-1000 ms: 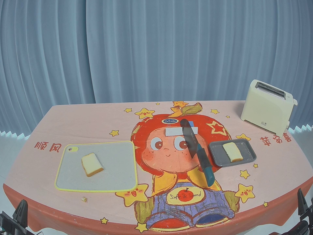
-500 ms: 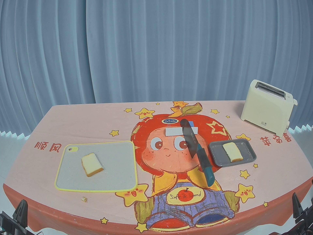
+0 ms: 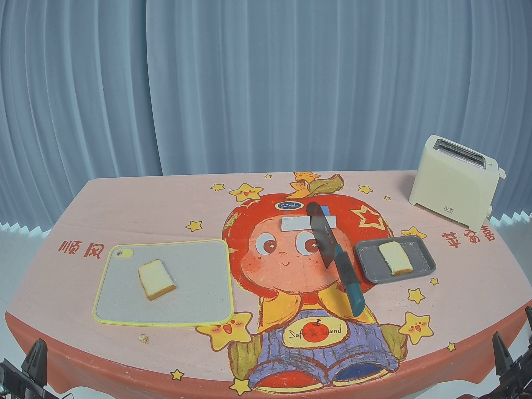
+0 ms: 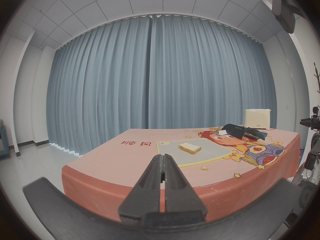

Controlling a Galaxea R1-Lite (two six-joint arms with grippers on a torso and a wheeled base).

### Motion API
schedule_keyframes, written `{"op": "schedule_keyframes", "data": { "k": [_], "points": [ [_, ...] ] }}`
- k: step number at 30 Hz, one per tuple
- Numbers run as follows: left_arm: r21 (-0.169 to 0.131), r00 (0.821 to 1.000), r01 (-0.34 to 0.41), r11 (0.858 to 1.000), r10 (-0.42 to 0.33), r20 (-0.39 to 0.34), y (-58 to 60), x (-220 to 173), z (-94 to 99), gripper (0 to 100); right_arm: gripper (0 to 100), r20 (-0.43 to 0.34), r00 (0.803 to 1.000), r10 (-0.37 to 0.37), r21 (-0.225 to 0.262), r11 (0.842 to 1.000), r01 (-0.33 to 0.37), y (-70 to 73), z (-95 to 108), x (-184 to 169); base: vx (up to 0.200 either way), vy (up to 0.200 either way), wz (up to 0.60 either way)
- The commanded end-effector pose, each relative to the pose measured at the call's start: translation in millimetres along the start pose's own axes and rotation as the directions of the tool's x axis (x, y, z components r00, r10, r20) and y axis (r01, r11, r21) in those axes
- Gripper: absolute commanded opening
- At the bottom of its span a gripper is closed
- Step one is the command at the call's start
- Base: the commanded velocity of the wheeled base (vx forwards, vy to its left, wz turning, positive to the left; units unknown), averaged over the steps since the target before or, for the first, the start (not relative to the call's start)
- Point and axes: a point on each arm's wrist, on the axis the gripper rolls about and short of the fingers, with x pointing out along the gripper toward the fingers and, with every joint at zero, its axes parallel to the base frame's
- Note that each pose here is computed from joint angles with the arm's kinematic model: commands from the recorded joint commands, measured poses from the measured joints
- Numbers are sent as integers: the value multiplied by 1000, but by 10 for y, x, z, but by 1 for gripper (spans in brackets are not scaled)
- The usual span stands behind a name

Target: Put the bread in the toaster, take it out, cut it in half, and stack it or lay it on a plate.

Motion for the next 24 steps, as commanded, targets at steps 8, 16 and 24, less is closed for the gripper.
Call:
{"op": "schedule_keyframes", "data": {
  "k": [8, 16, 24],
  "points": [
    [0, 1000, -1, 1000, 1, -1, 0, 1, -53, 0, 100, -5, 1000, -15, 43, 999, 15, 3, -2, -2, 0, 0, 0],
    [0, 1000, 1, 1000, -1, -1, 0, 1, -53, 0, 100, 44, 997, -66, 44, 997, 64, 15, -93, -35, 0, 0, 0],
    [0, 1000, 1, 1000, -1, -1, 0, 1, -53, 0, 100, 48, 997, -56, 41, 998, 54, 16, -90, -35, 0, 0, 0]
  ]
}}
